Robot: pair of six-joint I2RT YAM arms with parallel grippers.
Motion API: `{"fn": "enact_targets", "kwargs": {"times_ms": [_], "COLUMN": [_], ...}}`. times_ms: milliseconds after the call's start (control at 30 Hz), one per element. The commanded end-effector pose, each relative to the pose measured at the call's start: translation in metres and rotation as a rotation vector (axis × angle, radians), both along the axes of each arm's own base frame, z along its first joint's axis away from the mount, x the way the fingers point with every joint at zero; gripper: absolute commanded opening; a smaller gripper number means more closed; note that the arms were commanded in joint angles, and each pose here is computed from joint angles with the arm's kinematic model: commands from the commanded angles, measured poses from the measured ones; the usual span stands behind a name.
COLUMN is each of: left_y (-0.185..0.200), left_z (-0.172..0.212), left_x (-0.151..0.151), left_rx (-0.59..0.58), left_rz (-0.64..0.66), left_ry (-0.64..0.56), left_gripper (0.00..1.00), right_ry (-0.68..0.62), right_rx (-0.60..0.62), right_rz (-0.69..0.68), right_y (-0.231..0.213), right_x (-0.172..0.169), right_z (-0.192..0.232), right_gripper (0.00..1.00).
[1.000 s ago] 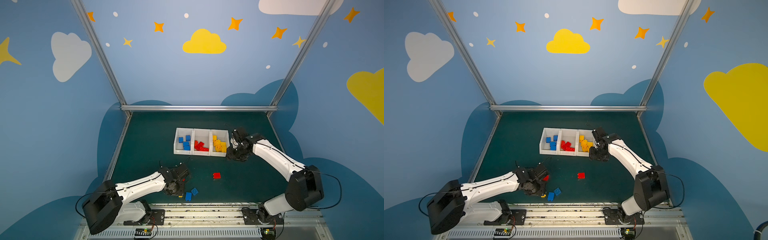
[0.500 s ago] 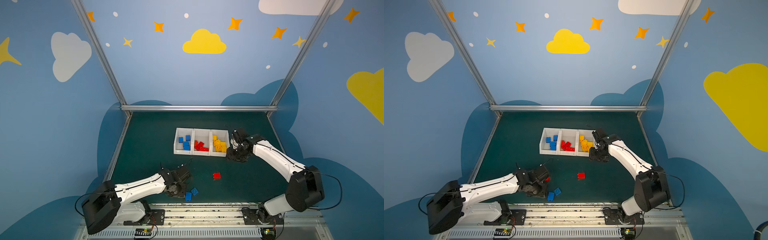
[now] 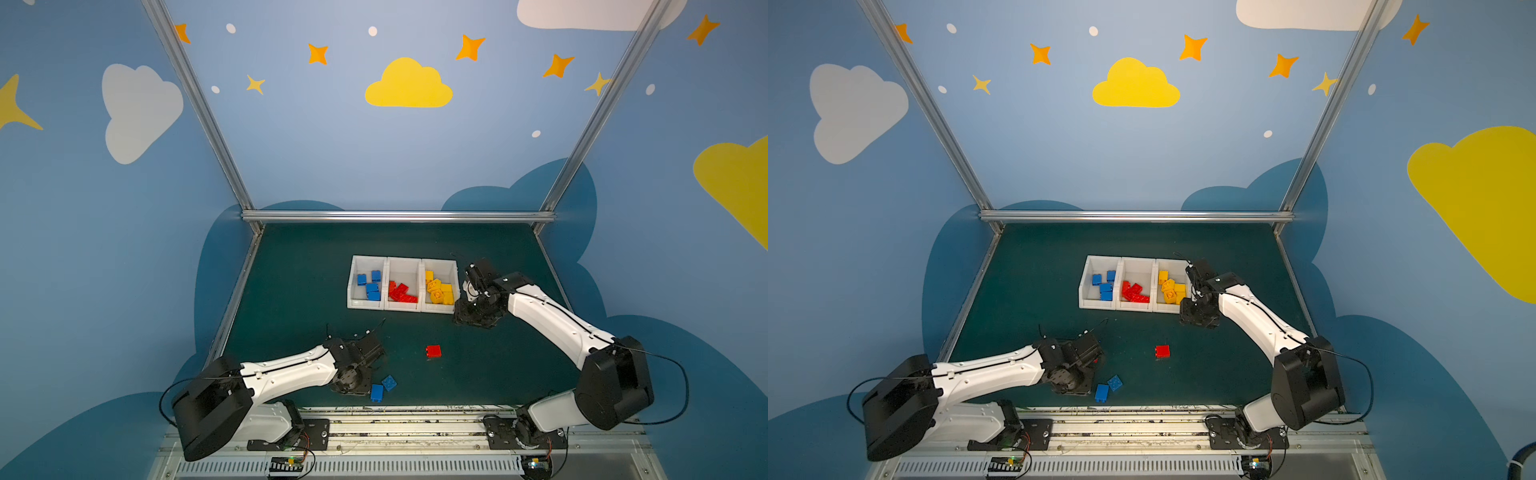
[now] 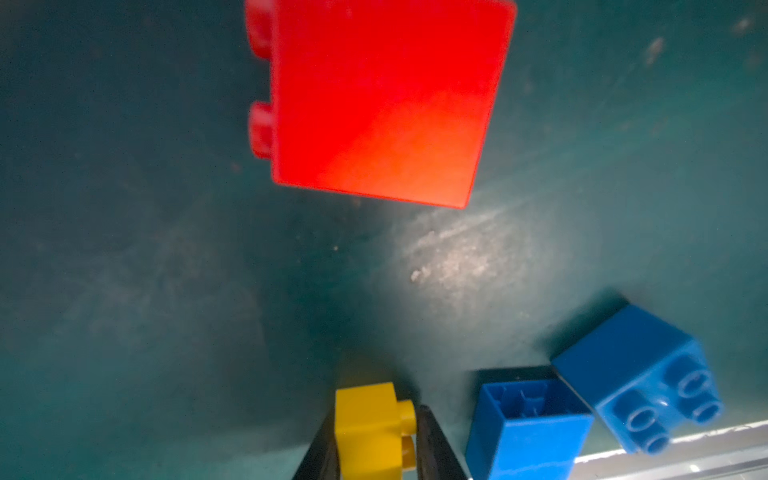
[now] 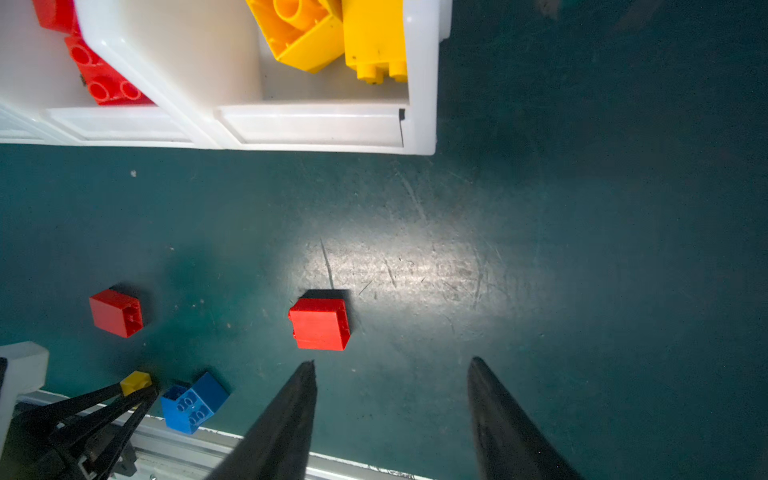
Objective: Sort the legos into containers by color
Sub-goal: 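Withdraw the right gripper while the left gripper grasps a yellow brick from the pile, then carry the yellow brick with the left gripper into the yellow compartment, release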
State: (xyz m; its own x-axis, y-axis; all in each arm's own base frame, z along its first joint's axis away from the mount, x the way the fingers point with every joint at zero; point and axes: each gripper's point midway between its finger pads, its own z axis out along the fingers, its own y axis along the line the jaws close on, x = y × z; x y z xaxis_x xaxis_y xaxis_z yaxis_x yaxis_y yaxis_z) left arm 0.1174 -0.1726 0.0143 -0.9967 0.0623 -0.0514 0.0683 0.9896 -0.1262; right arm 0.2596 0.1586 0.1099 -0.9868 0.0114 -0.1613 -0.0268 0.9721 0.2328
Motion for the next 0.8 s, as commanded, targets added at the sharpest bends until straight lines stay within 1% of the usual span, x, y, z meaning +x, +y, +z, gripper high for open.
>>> {"fn": "enact_targets", "kwargs": {"times_ms": [0,133,200,367,467,600,700,767], "left_y": [-0.003,-0.013,-0.016,-0.038,-0.060,-0.103,-0.140,-0.160], "left_z": [0.007,0.025,0.035,0.064,0.084,0.116,0.133,0.136], "left_x": [0.007,0.019,0.030,0.068,0.103,0.160,0.198,0.220], "left_rx": [-0.002,-0.039,-0.037,-0.077,-0.131,-0.219,-0.244,-0.243], "left_rz": [-0.006,-0.013,0.001,-0.040,-0.067,-0.121,-0.197,-0.241], "left_ry": [-0.035,-0.093,-0.133,-0.230,-0.284,-0.355,-0.376,-0.373], "left_gripper": [0.29,0.28,0.29,0.29,0.29,0.29,0.30,0.30], "right_ry": [-0.025,-0.046,-0.056,-0.081,-0.106,-0.118,-0.129,-0.134], "right_rx": [0.032,0.048,0.070,0.148,0.159,0.177,0.186,0.184], "right_rz": [-0.001,-0.008,-0.013,-0.039,-0.057,-0.076,-0.092,-0.106], "right_y": [0.003,0.002,0.002,0.002,-0.004,-0.015,-0.024,-0.030], "right_x": [-0.002,0.000,0.002,0.007,0.009,0.008,0.005,0.002], "right_z": [0.011,0.018,0.023,0.039,0.049,0.059,0.067,0.070], "right_gripper": [0.58,0.58,0.57,0.56,0.56,0.56,0.56,0.56]}}
